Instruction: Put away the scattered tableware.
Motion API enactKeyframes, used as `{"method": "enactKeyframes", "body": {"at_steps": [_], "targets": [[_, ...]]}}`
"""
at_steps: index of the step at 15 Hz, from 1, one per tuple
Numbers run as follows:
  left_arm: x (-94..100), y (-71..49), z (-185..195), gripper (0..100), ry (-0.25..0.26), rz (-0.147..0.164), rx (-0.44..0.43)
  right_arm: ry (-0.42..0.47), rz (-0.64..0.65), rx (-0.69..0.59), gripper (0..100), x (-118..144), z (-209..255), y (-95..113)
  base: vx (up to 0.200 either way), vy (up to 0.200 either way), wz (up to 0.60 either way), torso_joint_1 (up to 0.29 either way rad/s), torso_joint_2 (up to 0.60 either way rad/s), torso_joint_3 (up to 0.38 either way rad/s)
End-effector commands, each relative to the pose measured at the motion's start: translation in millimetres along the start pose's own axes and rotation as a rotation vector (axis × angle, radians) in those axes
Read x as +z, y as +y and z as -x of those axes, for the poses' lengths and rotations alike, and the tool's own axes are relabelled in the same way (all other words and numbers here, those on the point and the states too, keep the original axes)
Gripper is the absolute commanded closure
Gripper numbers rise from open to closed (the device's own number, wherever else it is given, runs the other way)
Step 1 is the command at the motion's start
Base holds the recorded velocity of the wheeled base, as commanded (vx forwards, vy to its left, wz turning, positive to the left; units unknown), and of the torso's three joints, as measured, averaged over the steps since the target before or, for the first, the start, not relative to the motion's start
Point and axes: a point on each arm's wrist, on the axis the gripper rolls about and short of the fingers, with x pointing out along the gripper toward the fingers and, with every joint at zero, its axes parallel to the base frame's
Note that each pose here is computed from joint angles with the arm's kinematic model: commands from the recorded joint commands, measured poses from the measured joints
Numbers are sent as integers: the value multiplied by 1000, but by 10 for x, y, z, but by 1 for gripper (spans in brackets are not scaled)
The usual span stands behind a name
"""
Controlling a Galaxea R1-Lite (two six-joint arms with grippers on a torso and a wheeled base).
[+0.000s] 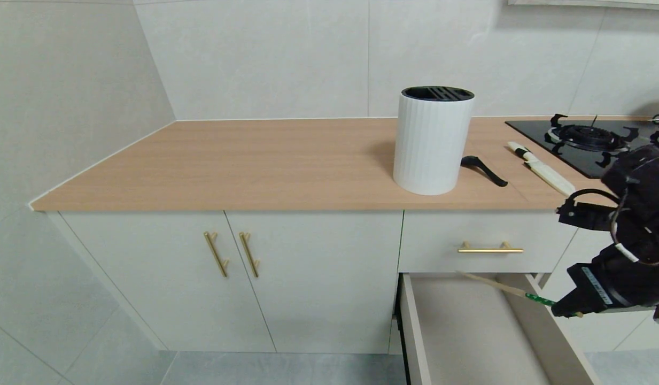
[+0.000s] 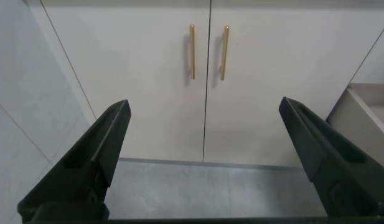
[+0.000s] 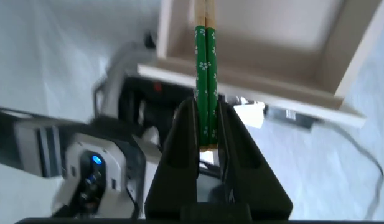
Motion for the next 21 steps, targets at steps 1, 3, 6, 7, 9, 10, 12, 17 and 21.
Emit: {"method": "enactKeyframes", "body": {"at_steps": [1,3,6,7,9,10,12,17,21], "targets": [[0,0,-1,0,1,0,2,118,-1,-12,100,92,-344,-21,0,0,0,0,0,0],[0,0,-1,0,1,1,1,123,0,-14,100,119,-410,-24,0,0,0,0,0,0],[0,0,-1,0,1,1,1,91,3,-11,100,117,-483,-36,0,0,0,-44,114,73],[0,0,-1,0,1,1,1,86,4,-11,100,119,-488,-36,0,0,0,-124,349,217],[0,0,-1,0,1,1,1,85,4,-10,100,121,-495,-37,0,0,0,-156,427,261],[0,0,-1,0,1,1,1,86,4,-11,100,118,-498,-38,0,0,0,-163,452,281],[0,0,-1,0,1,1,1,83,5,-12,100,123,-495,-37,0,0,0,-156,459,290],[0,0,-1,0,1,1,1,79,5,-17,100,123,-491,-38,0,0,0,-136,454,315],[2,0,-1,0,-1,0,1,62,8,-19,100,128,-477,-32,0,0,0,-72,359,278]]}}
